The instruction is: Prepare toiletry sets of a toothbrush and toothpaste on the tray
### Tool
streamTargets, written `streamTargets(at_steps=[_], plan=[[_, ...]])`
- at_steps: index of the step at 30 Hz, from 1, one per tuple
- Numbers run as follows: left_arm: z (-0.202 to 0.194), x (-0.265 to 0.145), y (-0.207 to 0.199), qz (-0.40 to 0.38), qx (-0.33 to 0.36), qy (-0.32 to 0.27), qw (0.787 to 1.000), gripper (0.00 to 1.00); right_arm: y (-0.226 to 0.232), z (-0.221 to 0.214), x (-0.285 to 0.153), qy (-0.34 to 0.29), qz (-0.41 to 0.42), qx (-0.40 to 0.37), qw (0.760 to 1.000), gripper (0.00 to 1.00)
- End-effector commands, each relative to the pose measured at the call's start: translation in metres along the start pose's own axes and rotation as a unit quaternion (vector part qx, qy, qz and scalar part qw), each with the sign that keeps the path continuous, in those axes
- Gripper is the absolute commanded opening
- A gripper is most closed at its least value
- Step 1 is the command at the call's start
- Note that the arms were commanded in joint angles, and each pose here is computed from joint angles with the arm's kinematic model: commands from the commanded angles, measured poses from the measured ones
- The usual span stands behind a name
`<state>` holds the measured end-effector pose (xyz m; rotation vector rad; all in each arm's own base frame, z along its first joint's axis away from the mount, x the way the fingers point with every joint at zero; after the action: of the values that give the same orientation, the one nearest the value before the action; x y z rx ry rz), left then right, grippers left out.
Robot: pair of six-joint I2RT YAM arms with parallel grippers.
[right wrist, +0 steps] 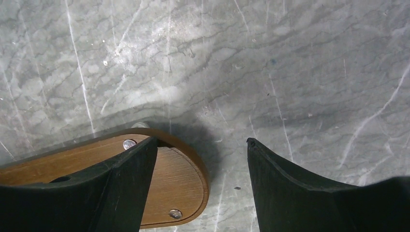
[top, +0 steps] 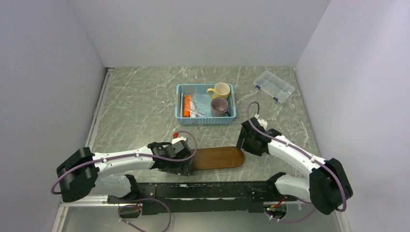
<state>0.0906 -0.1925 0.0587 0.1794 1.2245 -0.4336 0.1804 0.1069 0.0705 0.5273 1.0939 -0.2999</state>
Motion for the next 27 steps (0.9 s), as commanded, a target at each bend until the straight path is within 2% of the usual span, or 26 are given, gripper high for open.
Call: streamTargets(at_steps=[1, 10, 15, 27], plan=[[0.015, -0.002, -0.005, 0.001, -0.005, -0.032, 0.999, 0.99, 0.003, 0.003, 0.005, -0.01, -0.006, 0.009, 1.0, 0.71], [0.013, 0.002, 0.003, 0.018, -0.008, -0.031, 0.999, 0.99, 0.006, 0.008, 0.0, -0.023, -0.001, 0.021, 1.0, 0.71], [0.016, 0.003, 0.009, 0.024, -0.013, -0.037, 0.999, 0.99, 0.006, 0.019, -0.015, -0.052, 0.007, 0.03, 0.998, 0.71], [0.023, 0.005, 0.023, 0.027, -0.025, -0.045, 0.998, 0.99, -0.006, 0.028, -0.007, -0.07, -0.046, 0.034, 0.996, 0.71]])
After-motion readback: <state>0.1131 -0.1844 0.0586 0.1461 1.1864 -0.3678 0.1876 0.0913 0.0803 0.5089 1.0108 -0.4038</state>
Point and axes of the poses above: each gripper's point midway between its finger pads, its own x axis out along the fingers, its own y axis along the line the jaws close on, z = x × y, the point moved 4 cm from there along -x, back along the fingers, and after that the axes turned 13 degrees about x, right-handed, at the moved point
